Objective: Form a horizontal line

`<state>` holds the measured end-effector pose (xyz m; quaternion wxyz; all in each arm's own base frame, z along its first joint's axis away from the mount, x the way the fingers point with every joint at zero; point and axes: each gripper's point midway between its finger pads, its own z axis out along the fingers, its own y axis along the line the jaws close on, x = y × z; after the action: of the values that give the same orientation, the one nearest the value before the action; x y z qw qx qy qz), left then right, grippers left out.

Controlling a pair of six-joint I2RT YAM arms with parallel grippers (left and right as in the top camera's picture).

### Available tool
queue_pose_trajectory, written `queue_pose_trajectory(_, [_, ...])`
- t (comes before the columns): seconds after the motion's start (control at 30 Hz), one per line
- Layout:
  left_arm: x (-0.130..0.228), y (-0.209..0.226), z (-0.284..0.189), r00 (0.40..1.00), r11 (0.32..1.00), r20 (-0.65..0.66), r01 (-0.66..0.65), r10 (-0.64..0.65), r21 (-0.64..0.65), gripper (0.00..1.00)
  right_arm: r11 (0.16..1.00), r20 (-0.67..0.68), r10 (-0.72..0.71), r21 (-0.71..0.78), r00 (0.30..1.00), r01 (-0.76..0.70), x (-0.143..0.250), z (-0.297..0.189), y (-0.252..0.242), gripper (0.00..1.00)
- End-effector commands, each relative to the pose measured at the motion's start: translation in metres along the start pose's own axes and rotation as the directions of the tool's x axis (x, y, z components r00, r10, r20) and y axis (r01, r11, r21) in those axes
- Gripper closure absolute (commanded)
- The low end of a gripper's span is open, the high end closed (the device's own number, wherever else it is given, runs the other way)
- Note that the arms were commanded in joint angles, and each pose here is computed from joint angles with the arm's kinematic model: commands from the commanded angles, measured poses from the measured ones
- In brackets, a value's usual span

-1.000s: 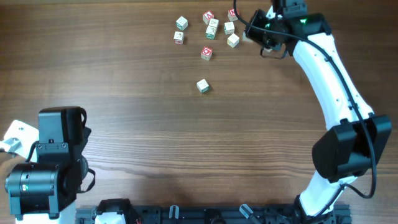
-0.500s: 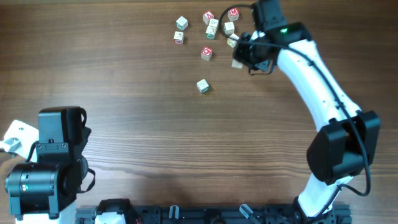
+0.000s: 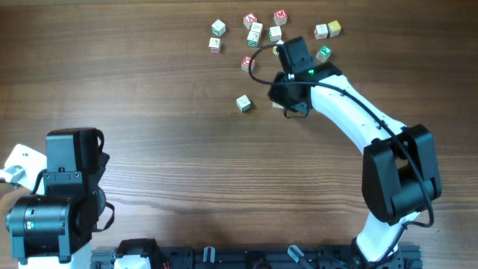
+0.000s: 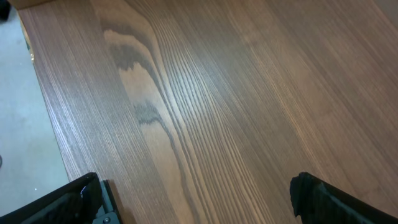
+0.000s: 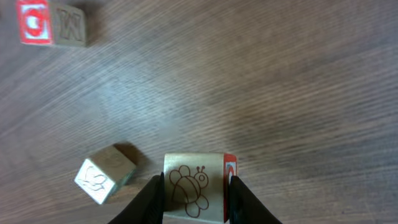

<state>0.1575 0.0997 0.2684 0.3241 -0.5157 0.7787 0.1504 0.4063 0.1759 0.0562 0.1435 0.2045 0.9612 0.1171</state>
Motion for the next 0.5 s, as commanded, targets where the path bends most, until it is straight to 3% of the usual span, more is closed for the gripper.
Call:
queue_pose_trajectory(0.0, [0.000,0.002,0.001,1.000,1.000,-0.002,0.016,-0.016,-0.007,0.00,1.000,0.006,0.021,-0.003,1.000,-0.021,0.001,0.001,0.000,0.70])
queue_pose_trajectory(0.47, [0.000,0.001,0.001,1.000,1.000,-0.002,0.016,-0.016,-0.007,0.00,0.999,0.004,-0.029,-0.021,1.000,0.030,0.011,0.002,0.012,0.70])
